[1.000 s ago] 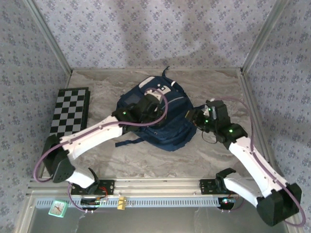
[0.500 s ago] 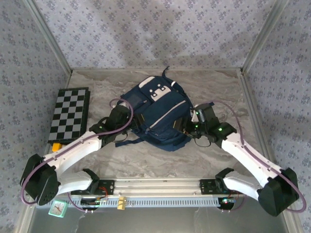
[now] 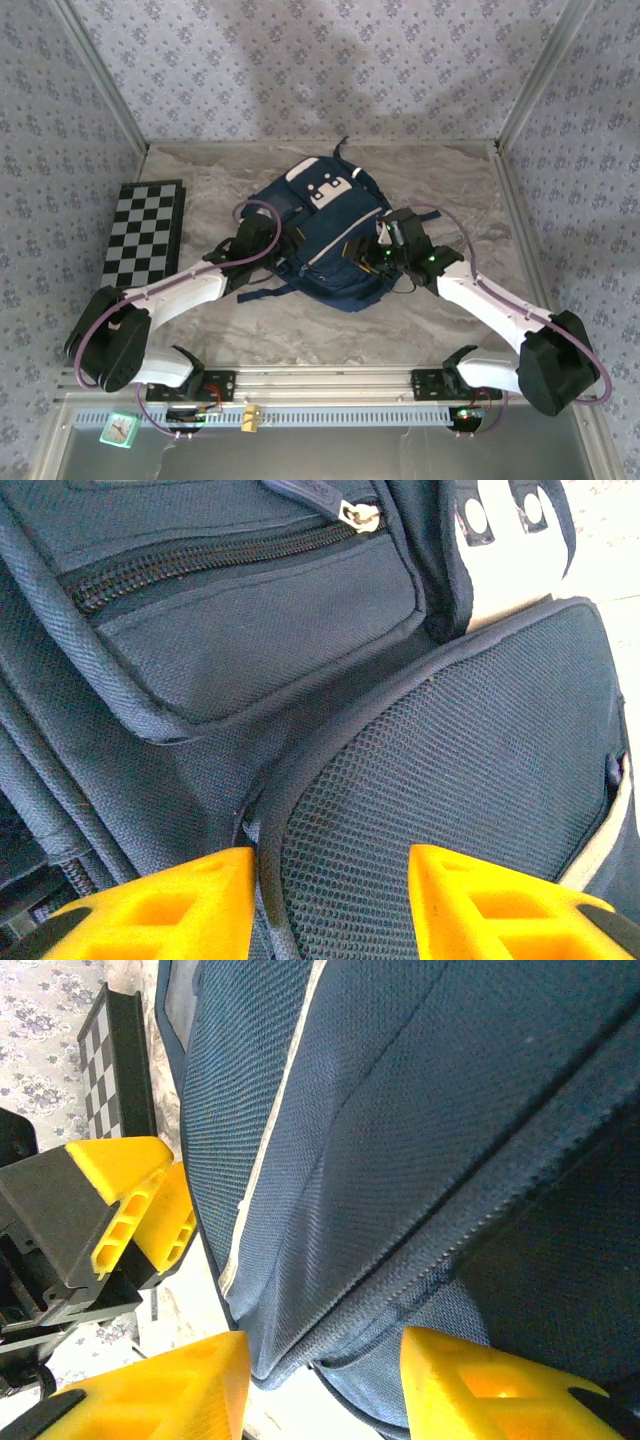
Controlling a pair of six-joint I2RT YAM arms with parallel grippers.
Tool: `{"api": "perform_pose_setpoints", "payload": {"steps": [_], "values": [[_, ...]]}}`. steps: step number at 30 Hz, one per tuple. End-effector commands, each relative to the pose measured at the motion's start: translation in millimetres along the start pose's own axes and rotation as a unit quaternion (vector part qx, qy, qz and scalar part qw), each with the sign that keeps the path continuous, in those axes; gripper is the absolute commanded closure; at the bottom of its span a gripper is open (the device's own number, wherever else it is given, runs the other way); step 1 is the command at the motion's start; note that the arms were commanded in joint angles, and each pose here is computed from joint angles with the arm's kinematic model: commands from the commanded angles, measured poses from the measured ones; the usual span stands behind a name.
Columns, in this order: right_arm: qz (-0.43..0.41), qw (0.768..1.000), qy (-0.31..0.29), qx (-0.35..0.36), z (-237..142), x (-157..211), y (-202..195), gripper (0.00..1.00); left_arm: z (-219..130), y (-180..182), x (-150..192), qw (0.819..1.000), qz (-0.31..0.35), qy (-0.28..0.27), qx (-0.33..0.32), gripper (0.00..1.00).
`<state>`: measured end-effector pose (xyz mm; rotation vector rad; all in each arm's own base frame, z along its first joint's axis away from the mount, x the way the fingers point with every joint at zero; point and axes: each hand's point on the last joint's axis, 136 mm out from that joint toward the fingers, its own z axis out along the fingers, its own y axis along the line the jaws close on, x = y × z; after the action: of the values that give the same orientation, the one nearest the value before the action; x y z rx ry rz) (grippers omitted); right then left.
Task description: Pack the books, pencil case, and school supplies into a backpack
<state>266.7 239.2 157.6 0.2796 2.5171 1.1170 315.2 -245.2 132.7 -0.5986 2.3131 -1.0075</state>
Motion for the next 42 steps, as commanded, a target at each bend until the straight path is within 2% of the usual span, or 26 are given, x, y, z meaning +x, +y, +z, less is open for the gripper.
{"api": "perform_pose_setpoints", "payload": {"steps": [1,6,11,18,23,29,32,35,39,42], "values": [[0.009,1.000,-0.006,0.006,3,-5,-6,0.56,6,-4,-2,0.999,-0.027,-0.007,0.019,0.56],[0.014,1.000,-0.015,0.014,3,-11,-14,0.59,23,-12,3,0.998,-0.048,0.014,0.037,0.61],[0.005,0.999,-0.021,0.027,4,-28,-25,0.63,28,-19,4,0.997,-0.055,0.015,0.042,0.82],[-0.023,0.998,-0.030,0.052,-3,-84,-34,0.65,29,-49,23,0.996,-0.062,0.024,0.057,0.99],[-0.052,0.995,-0.029,0.084,-15,-120,-40,0.57,37,-68,42,0.994,-0.088,0.036,0.058,1.00],[-0.098,0.985,-0.028,0.140,-45,-93,-45,0.43,46,-78,52,0.990,-0.122,0.043,0.055,1.00],[-0.110,0.972,-0.028,0.206,-67,-68,-61,0.39,45,-84,55,0.990,-0.123,0.041,0.059,1.00],[-0.120,0.961,-0.030,0.248,-80,-41,-71,0.38,43,-87,59,0.990,-0.121,0.045,0.057,1.00],[-0.147,0.950,-0.028,0.274,-86,-9,-64,0.37,43,-85,61,0.989,-0.128,0.042,0.054,1.00],[-0.159,0.952,-0.041,0.260,-70,9,-51,0.37,40,-88,62,0.990,-0.126,0.039,0.056,1.00]]}}
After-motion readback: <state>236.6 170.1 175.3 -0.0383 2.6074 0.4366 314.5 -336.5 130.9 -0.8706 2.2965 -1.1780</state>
